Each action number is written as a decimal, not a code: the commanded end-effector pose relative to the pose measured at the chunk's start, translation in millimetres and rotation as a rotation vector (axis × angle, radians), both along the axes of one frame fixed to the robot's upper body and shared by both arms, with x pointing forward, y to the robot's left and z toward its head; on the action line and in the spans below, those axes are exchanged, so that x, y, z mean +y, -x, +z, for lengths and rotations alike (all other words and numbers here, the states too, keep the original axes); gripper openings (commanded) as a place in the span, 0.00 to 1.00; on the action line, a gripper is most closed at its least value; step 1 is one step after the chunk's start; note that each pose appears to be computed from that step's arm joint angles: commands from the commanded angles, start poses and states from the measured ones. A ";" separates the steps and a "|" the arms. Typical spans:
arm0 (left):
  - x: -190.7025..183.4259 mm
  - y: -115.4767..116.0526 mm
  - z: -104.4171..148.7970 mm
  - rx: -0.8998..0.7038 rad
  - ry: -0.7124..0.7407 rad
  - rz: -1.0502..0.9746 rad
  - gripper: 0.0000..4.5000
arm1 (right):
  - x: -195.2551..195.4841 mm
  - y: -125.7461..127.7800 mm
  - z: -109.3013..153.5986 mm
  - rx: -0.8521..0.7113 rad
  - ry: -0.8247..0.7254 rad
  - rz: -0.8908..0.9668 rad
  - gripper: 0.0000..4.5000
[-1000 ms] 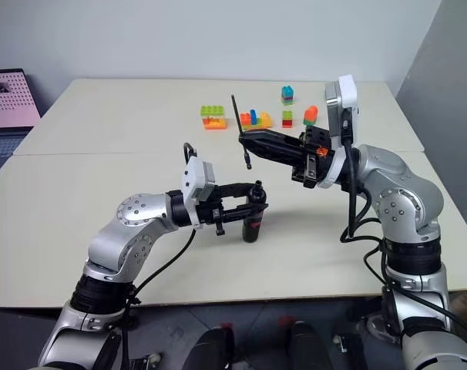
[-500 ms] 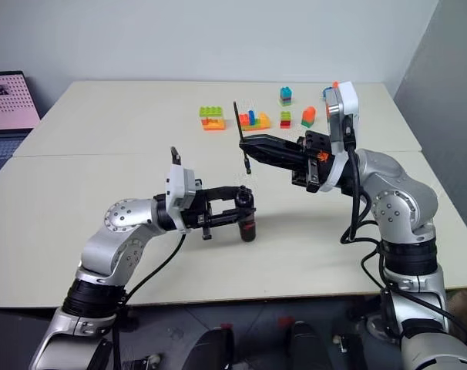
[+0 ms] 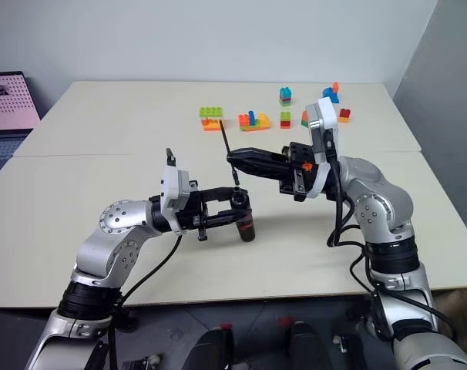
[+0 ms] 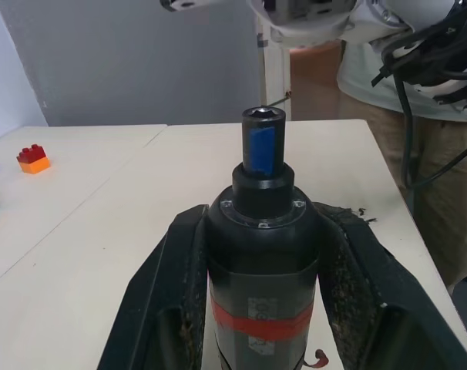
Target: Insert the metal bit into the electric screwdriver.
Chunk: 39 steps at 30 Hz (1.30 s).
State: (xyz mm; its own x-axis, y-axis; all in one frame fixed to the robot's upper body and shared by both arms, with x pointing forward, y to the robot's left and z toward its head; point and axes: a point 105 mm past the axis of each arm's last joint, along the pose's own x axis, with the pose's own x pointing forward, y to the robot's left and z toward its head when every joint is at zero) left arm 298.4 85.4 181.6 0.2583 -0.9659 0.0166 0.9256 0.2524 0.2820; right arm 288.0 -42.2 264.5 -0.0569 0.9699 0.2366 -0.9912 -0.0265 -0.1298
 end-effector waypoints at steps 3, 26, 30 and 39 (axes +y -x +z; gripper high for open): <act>8.3 -4.3 -7.1 0.019 -0.043 0.034 0.36 | 5.8 1.7 2.3 -0.073 0.017 0.030 0.00; 9.3 -4.3 -7.4 0.023 -0.056 0.033 0.36 | 2.5 -2.8 -3.1 -0.074 0.050 0.033 0.00; 9.2 -3.8 -7.3 0.022 -0.057 0.032 0.36 | 0.9 -5.0 -10.2 -0.075 0.057 0.031 0.00; 8.1 -2.1 -9.3 0.025 -0.067 0.022 0.36 | 5.6 -1.2 -7.0 -0.102 0.040 0.044 0.00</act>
State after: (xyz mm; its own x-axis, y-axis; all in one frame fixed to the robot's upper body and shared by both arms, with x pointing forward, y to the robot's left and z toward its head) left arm 298.2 87.7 180.7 0.2549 -0.9670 -0.0014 0.9275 0.2441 0.2832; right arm 292.7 -37.0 252.4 -0.1099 0.9760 0.1878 -0.9773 -0.0718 -0.1992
